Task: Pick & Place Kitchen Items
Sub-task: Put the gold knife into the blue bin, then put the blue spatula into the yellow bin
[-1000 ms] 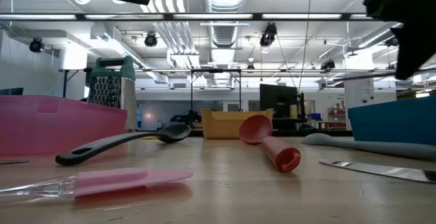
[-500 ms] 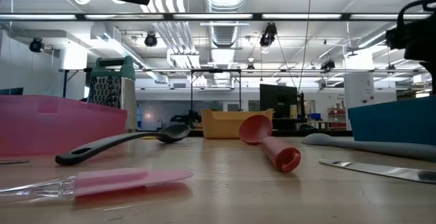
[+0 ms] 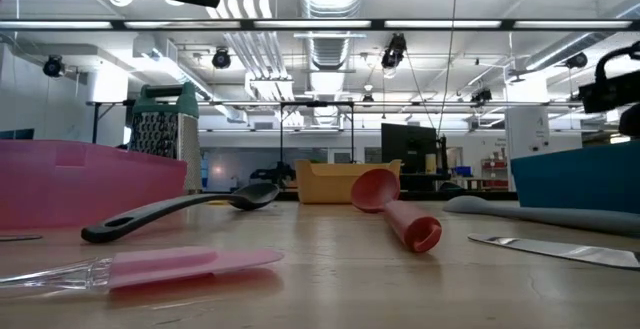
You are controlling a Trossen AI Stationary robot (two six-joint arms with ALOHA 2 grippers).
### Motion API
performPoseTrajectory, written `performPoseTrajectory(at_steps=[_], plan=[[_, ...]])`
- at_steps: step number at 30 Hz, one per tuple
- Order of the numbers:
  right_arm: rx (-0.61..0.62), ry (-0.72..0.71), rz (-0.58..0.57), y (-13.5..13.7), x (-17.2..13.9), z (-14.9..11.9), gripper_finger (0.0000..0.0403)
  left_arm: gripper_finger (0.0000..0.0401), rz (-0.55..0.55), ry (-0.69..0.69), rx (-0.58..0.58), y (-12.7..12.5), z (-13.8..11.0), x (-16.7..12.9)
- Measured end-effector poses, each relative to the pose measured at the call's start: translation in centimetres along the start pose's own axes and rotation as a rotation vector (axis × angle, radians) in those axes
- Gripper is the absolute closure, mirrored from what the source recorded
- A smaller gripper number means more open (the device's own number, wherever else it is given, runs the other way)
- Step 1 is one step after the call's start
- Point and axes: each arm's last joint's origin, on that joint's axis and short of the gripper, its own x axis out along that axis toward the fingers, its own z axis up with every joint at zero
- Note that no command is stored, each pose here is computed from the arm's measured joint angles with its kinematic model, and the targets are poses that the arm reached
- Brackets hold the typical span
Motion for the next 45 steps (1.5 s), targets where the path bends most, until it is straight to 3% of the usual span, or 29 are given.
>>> performPoseTrajectory(at_steps=[8,17,23,29,34,39,45], plan=[[0.008,0.008,0.027,-0.3,1.1,-0.2,0.0367,0.0233,-0.001,0.000,-0.008,0.0,0.0,0.0],[-0.054,-0.002,0.070,0.6,0.0,0.0,0.0254,0.0233,-0.002,0.001,-0.009,0.0,0.0,0.0],[-0.070,-0.029,0.058,0.8,-1.0,0.3,0.0212,0.0233,-0.002,0.001,-0.009,0.0,0.0,0.0],[-0.076,-0.117,0.033,1.1,-2.9,1.0,0.0201,0.0233,-0.003,0.001,-0.009,0.0,-0.1,0.0],[-0.107,-0.205,0.080,2.1,-5.2,1.8,0.0215,0.0233,-0.003,0.008,0.006,-0.1,-0.8,0.1],[-0.158,-0.281,0.160,3.3,-7.8,2.5,0.0233,0.0233,-0.149,0.054,-0.039,-0.5,-0.8,0.0],[-0.227,-0.392,0.224,4.2,-10.6,3.4,0.0254,0.0235,-0.467,0.176,-0.247,-1.3,0.4,-0.4]])
